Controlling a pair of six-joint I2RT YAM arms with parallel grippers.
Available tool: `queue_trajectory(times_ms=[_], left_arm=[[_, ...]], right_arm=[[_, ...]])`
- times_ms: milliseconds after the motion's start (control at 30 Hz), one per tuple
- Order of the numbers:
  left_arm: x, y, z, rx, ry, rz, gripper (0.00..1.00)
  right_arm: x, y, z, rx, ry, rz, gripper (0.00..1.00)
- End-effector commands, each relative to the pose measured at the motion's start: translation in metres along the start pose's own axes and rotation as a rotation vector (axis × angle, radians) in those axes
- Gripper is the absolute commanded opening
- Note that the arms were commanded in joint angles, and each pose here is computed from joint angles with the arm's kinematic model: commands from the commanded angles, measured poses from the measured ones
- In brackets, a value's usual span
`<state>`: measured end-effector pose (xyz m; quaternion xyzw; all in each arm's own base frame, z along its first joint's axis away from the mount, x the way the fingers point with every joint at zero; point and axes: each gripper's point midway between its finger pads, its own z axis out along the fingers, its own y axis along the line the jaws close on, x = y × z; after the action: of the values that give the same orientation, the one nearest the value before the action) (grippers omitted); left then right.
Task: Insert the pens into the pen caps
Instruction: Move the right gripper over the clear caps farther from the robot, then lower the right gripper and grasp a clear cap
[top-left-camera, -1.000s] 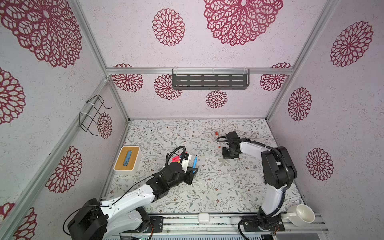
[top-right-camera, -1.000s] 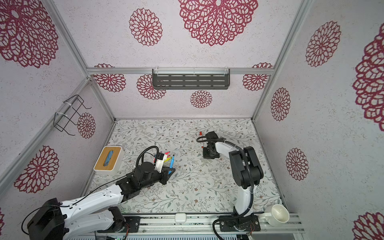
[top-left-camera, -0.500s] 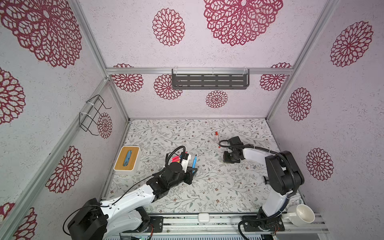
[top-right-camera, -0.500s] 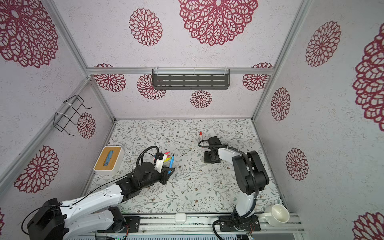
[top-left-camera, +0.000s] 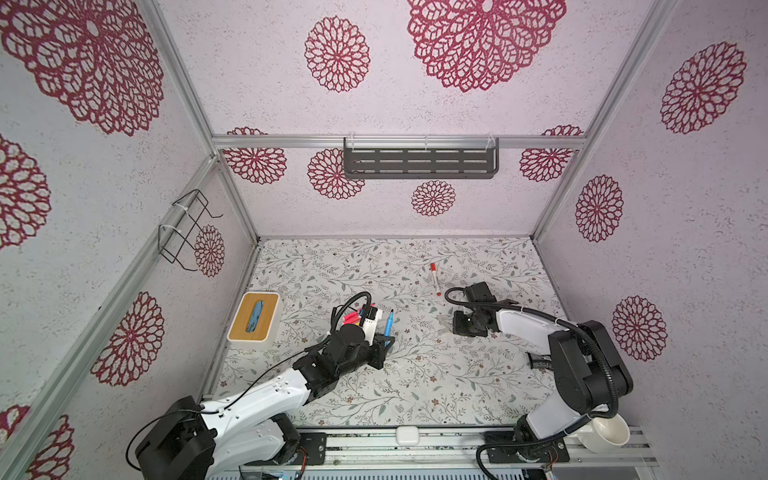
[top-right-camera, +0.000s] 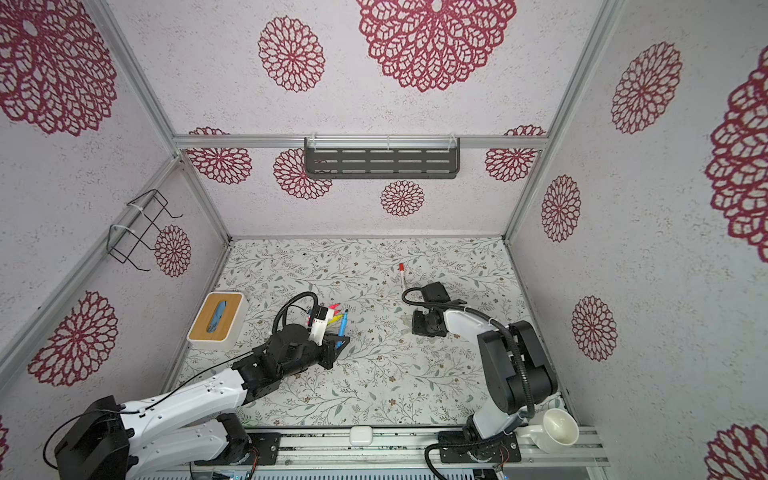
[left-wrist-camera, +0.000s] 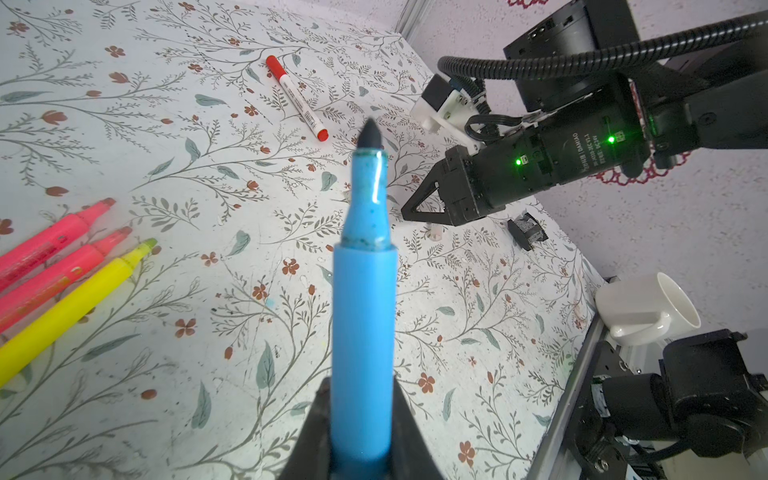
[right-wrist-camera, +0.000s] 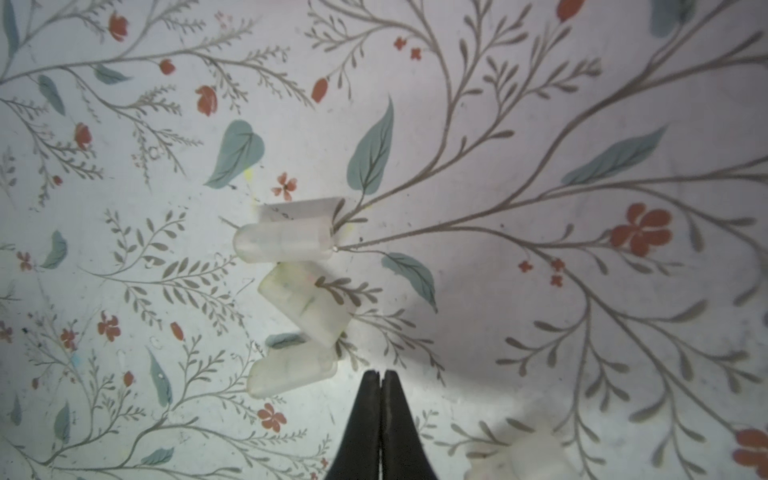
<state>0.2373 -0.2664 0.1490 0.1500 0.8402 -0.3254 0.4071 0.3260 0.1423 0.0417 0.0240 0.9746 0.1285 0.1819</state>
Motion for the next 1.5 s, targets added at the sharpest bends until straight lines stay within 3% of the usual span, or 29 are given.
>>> queue_trajectory(times_ms=[0,100,233,500,600,900,1467], left_arm=[[0.001,0.000,0.001,-0.001,-0.002,0.007,0.00],[0.001,0.001,0.000,-0.005,-0.004,0.008,0.00],[0.002,0.001,0.000,-0.006,-0.003,0.008,0.00],[0.001,-0.001,0.001,0.005,-0.007,0.008,0.00],[0.001,0.000,0.001,0.006,-0.011,0.002,0.00],[0.001,-0.001,0.000,0.012,-0.013,0.002,0.00],[-0.001,0.000,0.003,-0.002,-0.014,0.024,0.00]], right_arm=[[-0.017,0.009,-0.026,-0.006,-0.086,0.021,0.18],[-0.020,0.003,-0.045,0.015,-0.146,0.089,0.40],[-0.020,-0.014,-0.068,0.089,-0.204,0.204,0.49],[0.003,-0.047,-0.081,0.233,-0.174,0.493,0.49],[0.013,-0.054,-0.080,0.251,-0.172,0.542,0.49],[0.033,-0.069,-0.063,0.356,-0.086,0.552,0.50],[0.044,-0.075,-0.044,0.394,-0.025,0.561,0.49]])
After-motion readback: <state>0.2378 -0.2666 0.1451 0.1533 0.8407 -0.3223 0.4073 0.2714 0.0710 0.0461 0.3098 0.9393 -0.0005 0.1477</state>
